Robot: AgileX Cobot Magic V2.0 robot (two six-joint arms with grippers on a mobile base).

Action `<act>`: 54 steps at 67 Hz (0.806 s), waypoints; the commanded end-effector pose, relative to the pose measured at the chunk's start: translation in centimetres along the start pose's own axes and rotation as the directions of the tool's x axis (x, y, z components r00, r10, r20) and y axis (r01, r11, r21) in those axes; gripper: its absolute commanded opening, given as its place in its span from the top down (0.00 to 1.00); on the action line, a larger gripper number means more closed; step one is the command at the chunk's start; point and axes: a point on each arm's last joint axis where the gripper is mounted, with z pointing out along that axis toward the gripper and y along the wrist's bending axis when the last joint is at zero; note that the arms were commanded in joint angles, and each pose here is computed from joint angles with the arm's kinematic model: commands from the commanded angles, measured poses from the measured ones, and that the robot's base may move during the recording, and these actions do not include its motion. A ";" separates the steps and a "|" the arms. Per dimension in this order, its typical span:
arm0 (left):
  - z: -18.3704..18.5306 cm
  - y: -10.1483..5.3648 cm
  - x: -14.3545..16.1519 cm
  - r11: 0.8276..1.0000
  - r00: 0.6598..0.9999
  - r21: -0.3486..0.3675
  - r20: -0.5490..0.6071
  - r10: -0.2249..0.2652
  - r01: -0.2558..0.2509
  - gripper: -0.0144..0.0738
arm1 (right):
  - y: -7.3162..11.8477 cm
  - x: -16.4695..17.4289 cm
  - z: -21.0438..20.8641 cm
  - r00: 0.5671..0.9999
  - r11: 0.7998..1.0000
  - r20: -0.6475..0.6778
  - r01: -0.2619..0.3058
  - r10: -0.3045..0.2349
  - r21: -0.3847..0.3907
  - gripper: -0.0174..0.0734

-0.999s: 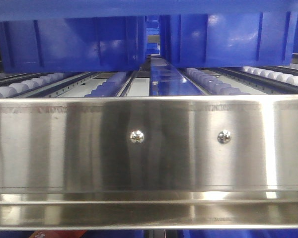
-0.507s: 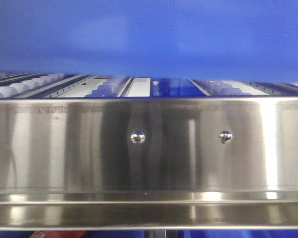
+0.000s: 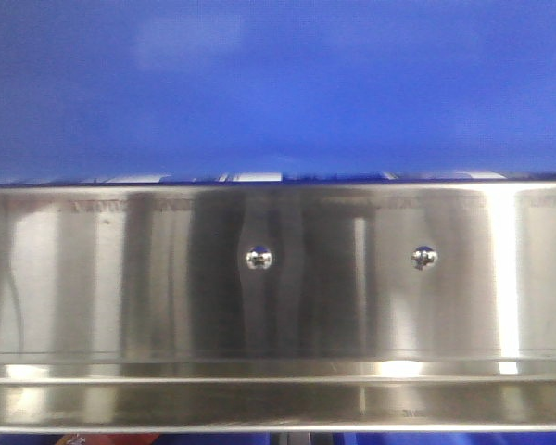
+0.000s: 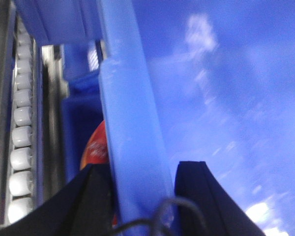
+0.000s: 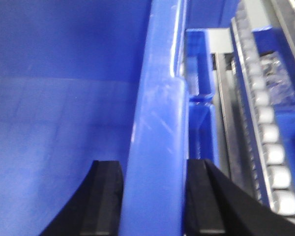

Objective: Move blue bin to conveyor side
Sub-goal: 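Close both grippers on the blue bin's side walls, then lift the blue bin and pull it off the roller shelf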

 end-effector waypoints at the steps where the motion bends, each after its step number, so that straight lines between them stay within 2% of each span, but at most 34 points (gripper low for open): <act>1: -0.8 0.1 -1.1 0.998 0.992 -0.055 0.127 0.020 -0.013 0.86 | -0.1 -1.4 -1.5 0.983 1.000 0.181 0.025 -0.026 0.005 0.89; 13: -0.8 -0.1 -1.5 0.999 0.984 -0.040 0.178 0.002 0.005 0.86 | -0.1 -1.6 -1.5 0.979 1.000 0.202 0.026 -0.026 0.002 0.89; 54: -0.9 -0.2 -2.0 0.999 0.974 -0.031 0.227 0.002 0.006 0.86 | -0.1 -1.6 -1.5 0.979 1.000 0.203 0.026 -0.026 0.002 0.89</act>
